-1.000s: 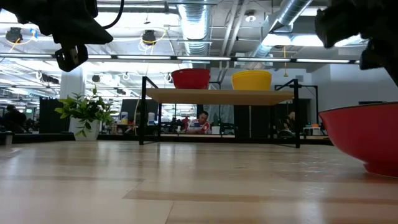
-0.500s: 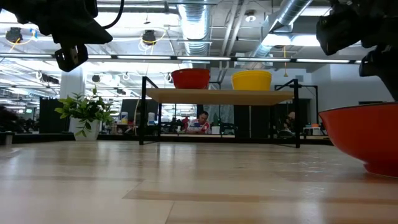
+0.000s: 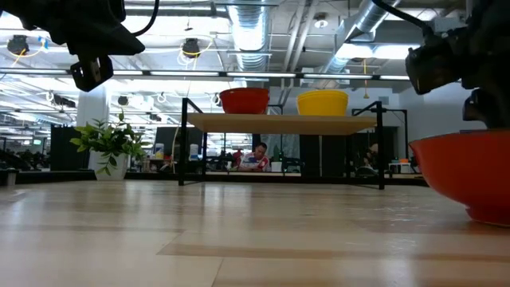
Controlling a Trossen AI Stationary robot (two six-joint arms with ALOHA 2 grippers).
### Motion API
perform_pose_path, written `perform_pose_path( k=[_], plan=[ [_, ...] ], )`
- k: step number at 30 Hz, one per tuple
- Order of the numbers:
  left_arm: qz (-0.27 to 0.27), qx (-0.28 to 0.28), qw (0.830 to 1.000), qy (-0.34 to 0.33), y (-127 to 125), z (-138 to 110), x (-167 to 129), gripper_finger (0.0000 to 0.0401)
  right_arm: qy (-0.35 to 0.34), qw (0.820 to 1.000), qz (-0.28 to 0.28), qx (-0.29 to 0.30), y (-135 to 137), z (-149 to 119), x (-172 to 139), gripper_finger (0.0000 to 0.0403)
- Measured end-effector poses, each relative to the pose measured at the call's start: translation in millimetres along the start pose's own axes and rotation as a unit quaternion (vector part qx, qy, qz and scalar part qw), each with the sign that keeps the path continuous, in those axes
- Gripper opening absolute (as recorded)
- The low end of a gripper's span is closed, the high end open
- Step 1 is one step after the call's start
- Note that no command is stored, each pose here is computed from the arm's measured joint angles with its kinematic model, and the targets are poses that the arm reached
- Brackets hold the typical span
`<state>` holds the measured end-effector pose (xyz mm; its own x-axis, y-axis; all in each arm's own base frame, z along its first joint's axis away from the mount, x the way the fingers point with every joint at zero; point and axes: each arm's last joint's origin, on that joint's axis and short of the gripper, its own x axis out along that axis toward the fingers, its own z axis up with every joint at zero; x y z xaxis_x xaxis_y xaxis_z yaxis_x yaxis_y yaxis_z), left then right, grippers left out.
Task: Pick & Place Mini bowls
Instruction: Stack the orange bowl on the orange bowl on the shelf
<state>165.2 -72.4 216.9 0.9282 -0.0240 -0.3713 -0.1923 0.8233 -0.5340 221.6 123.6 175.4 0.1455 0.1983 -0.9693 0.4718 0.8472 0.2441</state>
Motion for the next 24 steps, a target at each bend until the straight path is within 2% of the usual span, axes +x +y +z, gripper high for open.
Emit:
perform_pose_path(
  k=[7, 20, 24],
  plan=[
    [-0.001, 0.0, 1.0, 0.0, -0.1, 0.1, 0.0, 0.0006, -0.009, 1.0, 0.014, -0.002, -0.2, 0.4, 4.2, 0.0137],
    [-0.006, -0.003, 1.0, -0.005, -1.1, 1.1, 0.0, 0.0006, -0.012, 1.0, 0.019, -0.002, 0.5, 1.2, 3.3, 0.0011],
    [-0.008, -0.006, 1.0, -0.007, -1.6, 1.6, 0.0, 0.0006, -0.015, 1.0, 0.018, -0.001, 0.6, 1.4, 3.2, 0.0012]
  ],
)
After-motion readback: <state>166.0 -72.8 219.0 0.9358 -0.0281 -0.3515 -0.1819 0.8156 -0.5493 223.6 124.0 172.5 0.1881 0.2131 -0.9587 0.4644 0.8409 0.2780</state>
